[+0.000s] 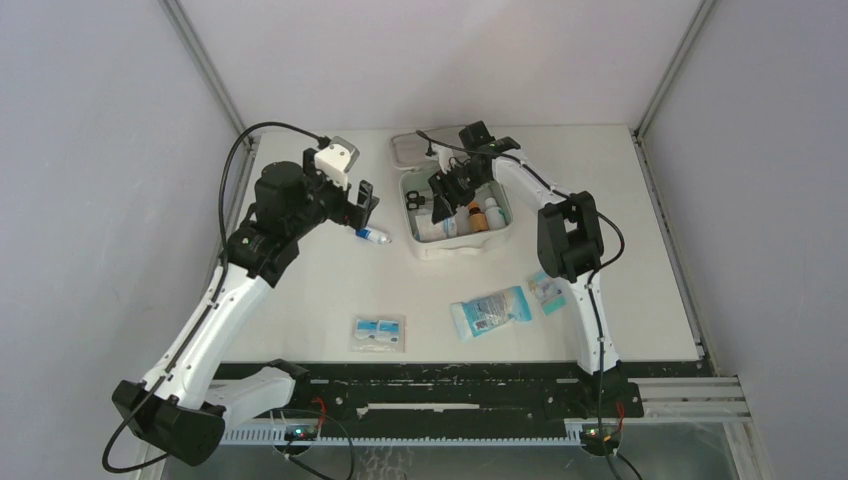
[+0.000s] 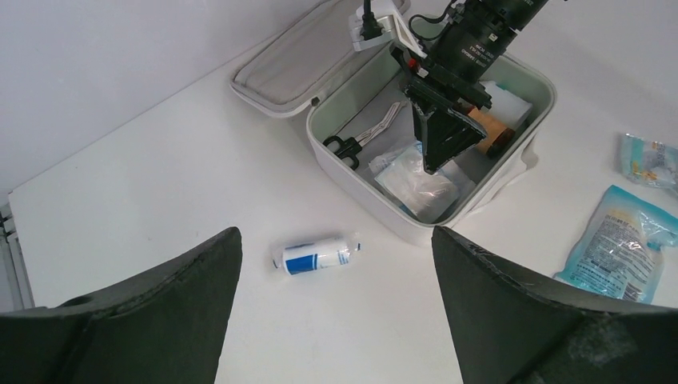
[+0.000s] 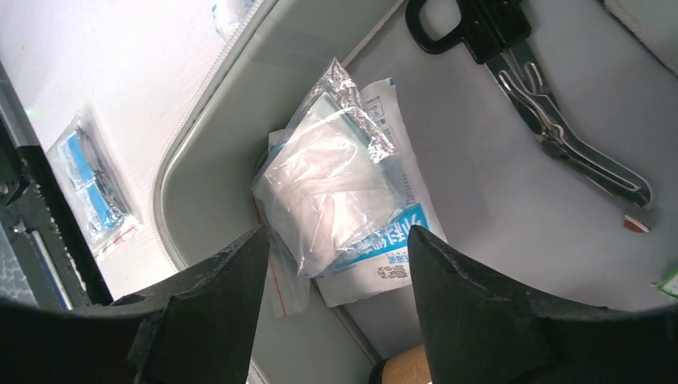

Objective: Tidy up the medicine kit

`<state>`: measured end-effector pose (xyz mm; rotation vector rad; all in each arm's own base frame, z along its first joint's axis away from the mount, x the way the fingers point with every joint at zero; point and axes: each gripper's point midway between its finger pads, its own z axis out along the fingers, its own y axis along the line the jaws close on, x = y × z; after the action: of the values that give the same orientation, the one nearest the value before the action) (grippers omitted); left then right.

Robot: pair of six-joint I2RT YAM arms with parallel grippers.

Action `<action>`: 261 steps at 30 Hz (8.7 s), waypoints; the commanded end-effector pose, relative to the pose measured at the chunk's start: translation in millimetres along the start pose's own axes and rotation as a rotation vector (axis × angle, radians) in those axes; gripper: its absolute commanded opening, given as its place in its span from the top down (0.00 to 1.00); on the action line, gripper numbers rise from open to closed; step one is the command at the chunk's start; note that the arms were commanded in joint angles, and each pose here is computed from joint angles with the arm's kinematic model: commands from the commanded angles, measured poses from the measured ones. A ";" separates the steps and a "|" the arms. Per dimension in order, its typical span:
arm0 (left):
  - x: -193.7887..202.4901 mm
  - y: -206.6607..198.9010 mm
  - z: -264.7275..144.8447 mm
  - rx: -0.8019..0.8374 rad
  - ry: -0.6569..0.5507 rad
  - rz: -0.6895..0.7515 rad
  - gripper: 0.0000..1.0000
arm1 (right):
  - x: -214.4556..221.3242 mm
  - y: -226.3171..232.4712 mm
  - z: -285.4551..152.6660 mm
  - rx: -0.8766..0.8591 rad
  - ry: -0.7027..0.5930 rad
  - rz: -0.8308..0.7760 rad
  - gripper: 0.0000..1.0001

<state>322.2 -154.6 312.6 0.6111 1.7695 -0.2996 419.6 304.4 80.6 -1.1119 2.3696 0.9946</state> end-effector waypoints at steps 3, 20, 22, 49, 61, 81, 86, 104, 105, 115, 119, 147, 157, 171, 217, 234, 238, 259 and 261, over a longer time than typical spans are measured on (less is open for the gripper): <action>-7.3 5.8 -7.3 -0.029 -0.041 0.034 0.08 | -39.1 5.3 -30.4 0.115 -0.085 -0.084 0.34; -10.2 14.3 -16.5 -0.080 -0.056 0.038 0.07 | -27.0 16.9 -2.0 0.253 -0.046 -0.166 0.57; -10.1 16.5 -17.4 -0.091 -0.055 0.039 0.07 | -19.7 16.6 6.1 0.247 -0.025 -0.162 0.57; 9.8 68.1 -14.8 -0.251 -0.007 -0.069 0.00 | -55.4 83.8 -107.7 0.151 -0.223 -0.232 0.13; 48.0 75.0 9.9 -0.205 0.089 0.023 0.00 | 5.2 84.4 -186.6 0.331 -0.276 -0.228 0.07; 105.8 50.9 45.0 0.012 0.228 0.134 0.00 | 136.3 64.0 -179.2 0.451 -0.026 -0.148 0.11; 105.8 56.2 38.2 -0.030 0.216 0.163 0.00 | 182.7 52.5 -170.1 0.490 0.099 -0.132 0.11; 89.0 62.1 20.5 -0.091 0.153 0.210 0.00 | 230.1 68.6 -115.4 0.405 0.306 -0.439 0.19; 89.5 61.8 20.6 -0.089 0.153 0.209 0.00 | 230.1 65.0 -117.3 0.427 0.308 -0.437 0.19; 94.5 57.8 24.2 -0.066 0.157 0.204 0.00 | 237.9 25.9 -137.9 0.577 0.292 -0.249 0.17; 94.2 57.5 24.9 -0.064 0.153 0.209 0.00 | 246.6 12.9 -137.6 0.608 0.317 -0.177 0.13; 101.8 55.8 28.8 -0.058 0.153 0.239 0.00 | 268.7 -4.6 -130.8 0.527 0.357 0.000 0.33; 146.0 43.8 45.7 0.112 0.322 0.471 0.00 | 260.0 0.9 -133.1 0.508 0.333 -0.005 0.34; 201.5 53.8 111.1 0.459 0.558 0.760 0.00 | 223.3 12.4 -142.1 0.459 0.259 -0.020 0.15; 125.6 3.1 82.6 0.493 0.516 0.305 0.77 | 178.1 10.7 -160.4 0.516 0.124 0.043 0.21; 26.0 -84.1 188.8 0.335 0.420 -0.553 0.79 | 154.0 12.4 -205.7 0.581 -0.085 0.141 0.21; 37.8 -104.8 211.3 0.332 0.449 -0.683 0.80 | 156.7 12.6 -210.6 0.577 -0.110 0.153 0.22; 131.0 -149.5 241.9 0.192 0.613 -0.927 0.79 | 167.4 14.1 -214.0 0.555 -0.132 0.172 0.22; 136.5 -149.6 241.3 0.183 0.622 -0.930 0.75 | 167.3 14.7 -214.1 0.553 -0.132 0.172 0.22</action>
<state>411.0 -364.0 104.8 -0.0194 2.5790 -1.0009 296.5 66.8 132.1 -0.6284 2.4924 0.3859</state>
